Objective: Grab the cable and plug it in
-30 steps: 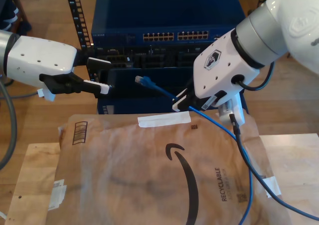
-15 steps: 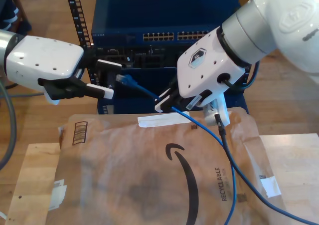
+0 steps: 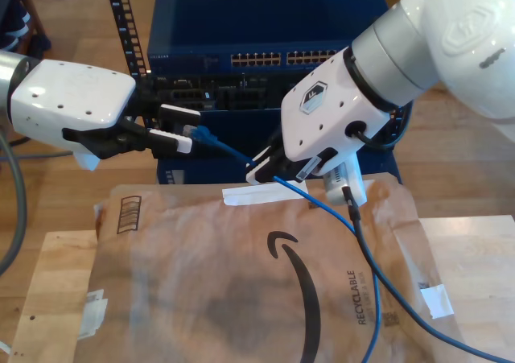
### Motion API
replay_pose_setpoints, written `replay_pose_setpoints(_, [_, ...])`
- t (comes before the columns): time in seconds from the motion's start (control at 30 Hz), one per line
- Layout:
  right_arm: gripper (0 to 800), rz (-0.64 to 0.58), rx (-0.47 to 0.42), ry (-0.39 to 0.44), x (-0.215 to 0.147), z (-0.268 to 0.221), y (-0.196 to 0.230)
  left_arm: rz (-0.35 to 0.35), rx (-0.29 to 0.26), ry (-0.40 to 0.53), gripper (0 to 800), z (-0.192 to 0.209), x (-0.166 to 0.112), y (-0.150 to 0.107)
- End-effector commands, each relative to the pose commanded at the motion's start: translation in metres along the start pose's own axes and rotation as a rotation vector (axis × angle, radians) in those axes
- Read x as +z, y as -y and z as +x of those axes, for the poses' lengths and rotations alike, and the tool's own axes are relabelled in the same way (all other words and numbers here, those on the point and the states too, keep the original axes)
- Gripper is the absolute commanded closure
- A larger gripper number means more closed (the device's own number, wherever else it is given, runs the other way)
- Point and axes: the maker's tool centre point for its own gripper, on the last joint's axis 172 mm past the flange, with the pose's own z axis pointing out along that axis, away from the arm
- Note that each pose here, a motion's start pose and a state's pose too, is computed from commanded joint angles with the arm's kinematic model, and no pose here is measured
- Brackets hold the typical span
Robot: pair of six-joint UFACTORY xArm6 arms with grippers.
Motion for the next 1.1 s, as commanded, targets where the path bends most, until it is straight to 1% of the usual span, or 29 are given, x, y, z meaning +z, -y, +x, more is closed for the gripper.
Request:
replay_pose_setpoints(0.13, [799,-0.004,-0.002,-0.001,0.0016,-0.0008,-0.0012,-0.003,-0.002,0.0,449,0.0002,-0.0007,-0.0005])
replay_pose_setpoints(0.2, [799,-0.004,-0.002,-0.001,0.0016,-0.0008,-0.0012,-0.003,-0.002,0.0,486,0.0002,-0.0007,-0.0005])
replay_pose_setpoints(0.23, [799,-0.004,-0.002,-0.001,0.0016,-0.0008,-0.0012,-0.003,-0.002,-0.001,518,0.0006,-0.0007,-0.0004])
replay_pose_setpoints(0.33, [799,-0.004,-0.002,-0.001,0.0016,-0.0008,-0.0012,-0.001,0.0,0.0,543,0.0001,-0.0006,-0.0001])
replay_pose_setpoints(0.4, [799,-0.004,-0.004,-0.001,0.0016,-0.0008,-0.0012,-0.003,0.004,0.0,545,0.0002,-0.0007,-0.0005])
replay_pose_setpoints(0.47, [799,-0.004,-0.004,-0.001,0.0016,-0.0008,-0.0012,0.0,0.009,0.0,576,0.0,0.0,0.0])
replay_pose_setpoints(0.67, [798,-0.004,-0.004,-0.001,0.0016,-0.0008,-0.0012,0.004,0.011,-0.001,577,0.001,0.0002,0.0007])
replay_pose_setpoints(0.73, [799,-0.004,-0.004,-0.001,0.0016,-0.0008,-0.0012,0.005,0.009,-0.003,629,0.0014,0.0002,0.0009])
replay_pose_setpoints(0.83, [799,-0.003,-0.004,0.0,0.0015,-0.0008,-0.0008,0.005,0.009,-0.003,640,0.0014,0.0002,0.0009])
replay_pose_setpoints(0.87, [799,-0.003,-0.002,0.0,0.0015,-0.0008,-0.0008,0.005,0.008,-0.002,674,0.0018,0.0004,0.001])
replay_pose_setpoints(0.97, [799,-0.003,-0.004,0.0,0.0015,-0.0008,-0.0008,0.005,0.007,-0.003,698,0.0022,0.0004,0.0011])
replay_pose_setpoints(1.0, [798,-0.003,-0.004,0.0,0.0015,-0.0008,-0.0008,0.005,0.007,-0.003,731,0.0022,0.0004,0.0011])
replay_pose_setpoints(1.03, [792,-0.003,-0.004,0.0,0.0015,-0.0008,-0.0008,0.007,0.008,-0.004,770,0.0021,0.001,0.0012])
replay_pose_setpoints(1.07, [768,-0.003,-0.004,0.0,0.0015,-0.0008,-0.0008,0.007,0.006,-0.004,780,0.0021,0.001,0.0012])
replay_pose_setpoints(1.1, [669,-0.004,-0.004,-0.001,0.0019,-0.0012,-0.0013,0.008,0.004,-0.004,798,0.002,0.0016,0.0014])
